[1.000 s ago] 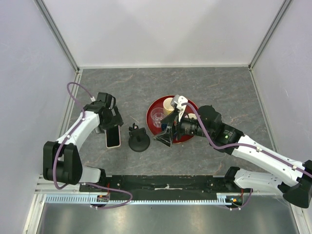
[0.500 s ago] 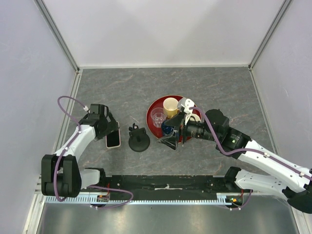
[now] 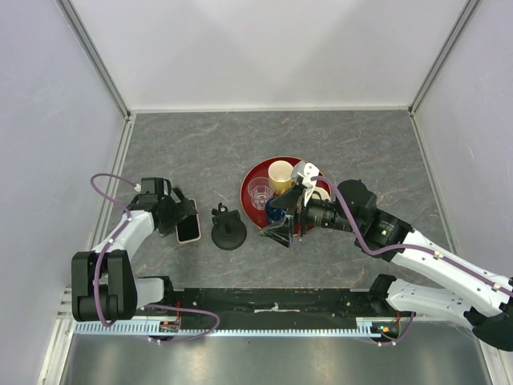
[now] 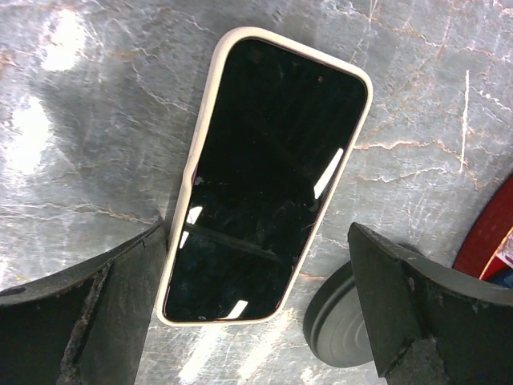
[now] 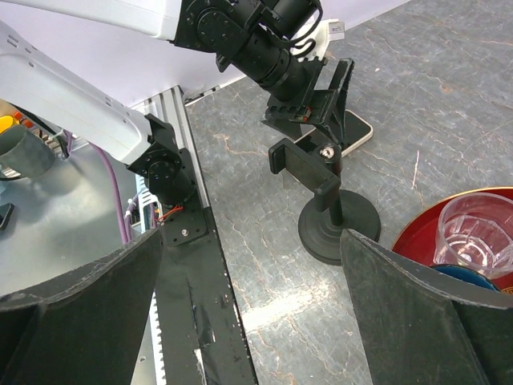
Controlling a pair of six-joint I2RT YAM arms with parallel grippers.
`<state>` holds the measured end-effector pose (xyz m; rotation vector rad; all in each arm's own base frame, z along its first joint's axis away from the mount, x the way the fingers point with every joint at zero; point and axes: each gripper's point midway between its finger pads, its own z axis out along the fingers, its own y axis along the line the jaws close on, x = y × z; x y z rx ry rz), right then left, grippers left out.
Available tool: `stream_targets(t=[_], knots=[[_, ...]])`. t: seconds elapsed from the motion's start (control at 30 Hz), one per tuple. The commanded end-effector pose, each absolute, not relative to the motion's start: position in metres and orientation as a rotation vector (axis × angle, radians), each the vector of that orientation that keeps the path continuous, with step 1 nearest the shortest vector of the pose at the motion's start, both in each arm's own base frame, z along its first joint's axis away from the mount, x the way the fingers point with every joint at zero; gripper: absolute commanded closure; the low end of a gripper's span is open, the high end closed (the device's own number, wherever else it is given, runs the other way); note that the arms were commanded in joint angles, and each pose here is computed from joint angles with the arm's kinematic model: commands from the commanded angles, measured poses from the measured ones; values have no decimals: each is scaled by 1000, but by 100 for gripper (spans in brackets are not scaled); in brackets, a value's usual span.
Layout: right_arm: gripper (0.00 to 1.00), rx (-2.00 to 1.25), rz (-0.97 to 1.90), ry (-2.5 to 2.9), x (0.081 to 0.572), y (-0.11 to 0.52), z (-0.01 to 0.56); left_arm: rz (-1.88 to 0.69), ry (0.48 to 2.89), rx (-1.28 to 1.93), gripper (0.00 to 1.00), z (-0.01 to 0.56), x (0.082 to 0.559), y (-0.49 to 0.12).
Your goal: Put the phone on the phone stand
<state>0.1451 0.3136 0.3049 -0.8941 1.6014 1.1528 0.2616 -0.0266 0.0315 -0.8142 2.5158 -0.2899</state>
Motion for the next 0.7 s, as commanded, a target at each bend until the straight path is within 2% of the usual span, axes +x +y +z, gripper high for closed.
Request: stream_targets(t=[0.0, 0.23, 0.47, 0.67], knots=[[2, -886, 1158, 1527, 147, 315, 326, -437, 2466, -833, 0, 39, 271, -43], [2, -904, 1150, 1532, 150, 320, 326, -441, 2431, -770, 0, 52, 277, -43], [2, -899, 1170, 1531, 150, 323, 328, -255, 2610, -683, 2, 42, 278, -44], [2, -888, 1171, 1508, 148, 320, 338, -211, 2651, -627, 2, 39, 278, -54]])
